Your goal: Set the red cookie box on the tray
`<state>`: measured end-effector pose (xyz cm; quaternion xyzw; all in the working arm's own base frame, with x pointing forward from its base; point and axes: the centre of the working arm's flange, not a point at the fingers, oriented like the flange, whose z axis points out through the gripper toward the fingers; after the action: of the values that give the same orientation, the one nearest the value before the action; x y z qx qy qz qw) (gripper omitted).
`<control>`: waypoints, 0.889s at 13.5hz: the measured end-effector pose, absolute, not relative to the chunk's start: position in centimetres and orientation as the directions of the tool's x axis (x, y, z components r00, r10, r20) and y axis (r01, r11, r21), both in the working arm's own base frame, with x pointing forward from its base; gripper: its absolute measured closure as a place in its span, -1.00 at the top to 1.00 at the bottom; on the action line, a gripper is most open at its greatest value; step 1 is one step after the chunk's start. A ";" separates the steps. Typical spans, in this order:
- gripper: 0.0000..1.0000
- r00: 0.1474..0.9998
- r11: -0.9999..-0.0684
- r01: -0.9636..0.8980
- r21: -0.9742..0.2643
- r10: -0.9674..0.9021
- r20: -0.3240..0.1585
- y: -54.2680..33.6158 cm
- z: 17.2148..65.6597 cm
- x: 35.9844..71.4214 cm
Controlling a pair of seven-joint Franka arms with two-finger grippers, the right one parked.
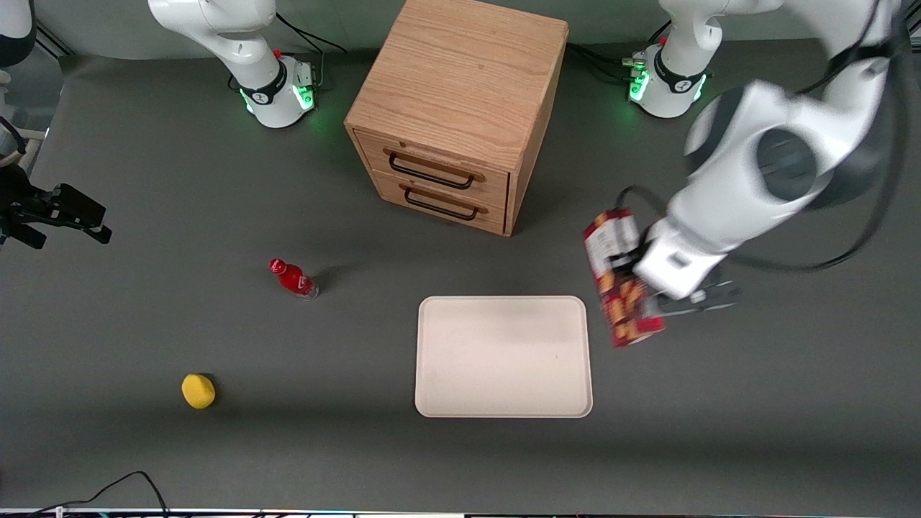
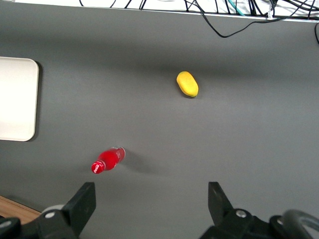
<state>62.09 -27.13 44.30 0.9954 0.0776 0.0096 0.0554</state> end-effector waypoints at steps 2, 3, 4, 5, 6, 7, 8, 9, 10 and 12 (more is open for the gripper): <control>-0.89 0.992 -0.989 0.113 0.097 0.118 0.043 -29.3 36.3 63.7; -0.89 0.993 -0.990 0.095 0.101 0.101 0.056 -29.6 32.7 64.3; -0.89 0.994 -0.991 0.081 0.107 0.088 0.067 -29.7 29.8 64.5; -0.89 0.994 -0.991 0.069 0.110 0.078 0.077 -29.7 27.7 64.6; -0.89 0.993 -0.992 0.062 0.110 0.072 0.090 -29.7 26.3 64.6; -0.88 0.992 -0.992 0.060 0.107 0.071 0.103 -29.6 25.9 64.7; -0.77 0.991 -0.993 0.063 0.102 0.074 0.109 -29.5 26.0 64.7; -0.56 0.991 -0.993 0.064 0.100 0.076 0.114 -29.3 26.3 64.9; -0.31 0.990 -0.993 0.070 0.095 0.081 0.115 -28.9 26.8 65.0; 0.13 0.993 -0.995 0.093 0.031 0.095 0.068 -27.5 29.3 65.1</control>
<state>65.06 -27.48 29.26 0.9982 0.0473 0.0345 0.0139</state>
